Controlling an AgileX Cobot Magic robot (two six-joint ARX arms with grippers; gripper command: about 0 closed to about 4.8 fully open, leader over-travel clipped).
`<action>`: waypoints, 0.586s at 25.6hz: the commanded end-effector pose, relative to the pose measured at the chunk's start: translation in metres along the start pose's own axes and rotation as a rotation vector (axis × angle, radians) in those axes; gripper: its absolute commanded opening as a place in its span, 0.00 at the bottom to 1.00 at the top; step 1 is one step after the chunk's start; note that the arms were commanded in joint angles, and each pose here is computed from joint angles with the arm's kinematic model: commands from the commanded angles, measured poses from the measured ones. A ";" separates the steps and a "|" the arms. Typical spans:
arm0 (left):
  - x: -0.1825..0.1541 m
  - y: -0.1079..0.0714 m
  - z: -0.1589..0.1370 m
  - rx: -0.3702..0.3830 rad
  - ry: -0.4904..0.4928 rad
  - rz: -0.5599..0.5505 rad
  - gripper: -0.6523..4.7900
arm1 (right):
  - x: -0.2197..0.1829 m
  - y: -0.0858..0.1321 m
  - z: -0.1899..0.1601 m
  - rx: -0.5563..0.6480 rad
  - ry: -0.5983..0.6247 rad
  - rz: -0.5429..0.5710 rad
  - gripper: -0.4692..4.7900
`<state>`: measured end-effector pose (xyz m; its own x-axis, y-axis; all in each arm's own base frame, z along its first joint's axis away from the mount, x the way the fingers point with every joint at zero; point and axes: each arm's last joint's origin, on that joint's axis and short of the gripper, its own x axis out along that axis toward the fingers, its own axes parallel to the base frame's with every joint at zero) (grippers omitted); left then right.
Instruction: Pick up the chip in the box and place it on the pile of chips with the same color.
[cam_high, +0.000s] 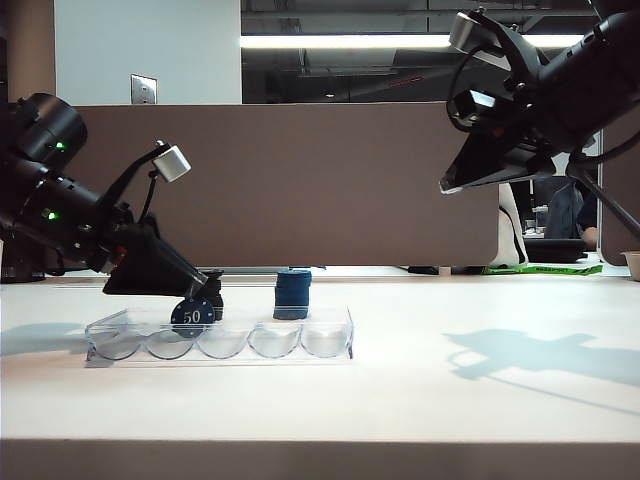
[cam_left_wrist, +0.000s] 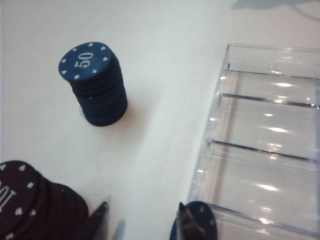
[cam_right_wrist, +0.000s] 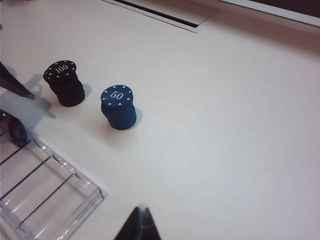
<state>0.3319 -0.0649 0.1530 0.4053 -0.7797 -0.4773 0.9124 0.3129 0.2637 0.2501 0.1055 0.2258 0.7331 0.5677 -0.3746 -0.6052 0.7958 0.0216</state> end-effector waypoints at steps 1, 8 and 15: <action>0.000 0.001 0.001 -0.003 -0.002 -0.002 0.44 | -0.001 0.000 0.004 -0.007 -0.024 0.005 0.08; 0.000 -0.004 -0.003 -0.051 0.022 -0.046 0.44 | 0.000 0.000 0.004 -0.008 -0.023 0.001 0.08; 0.000 -0.006 -0.004 -0.060 0.030 -0.055 0.44 | 0.000 0.000 0.004 -0.011 -0.023 0.001 0.08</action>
<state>0.3262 -0.0641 0.1467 0.3580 -0.7734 -0.5231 0.9335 0.3093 0.1816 0.2502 0.1055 0.2258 0.7335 0.5671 -0.3747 -0.6050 0.7960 0.0203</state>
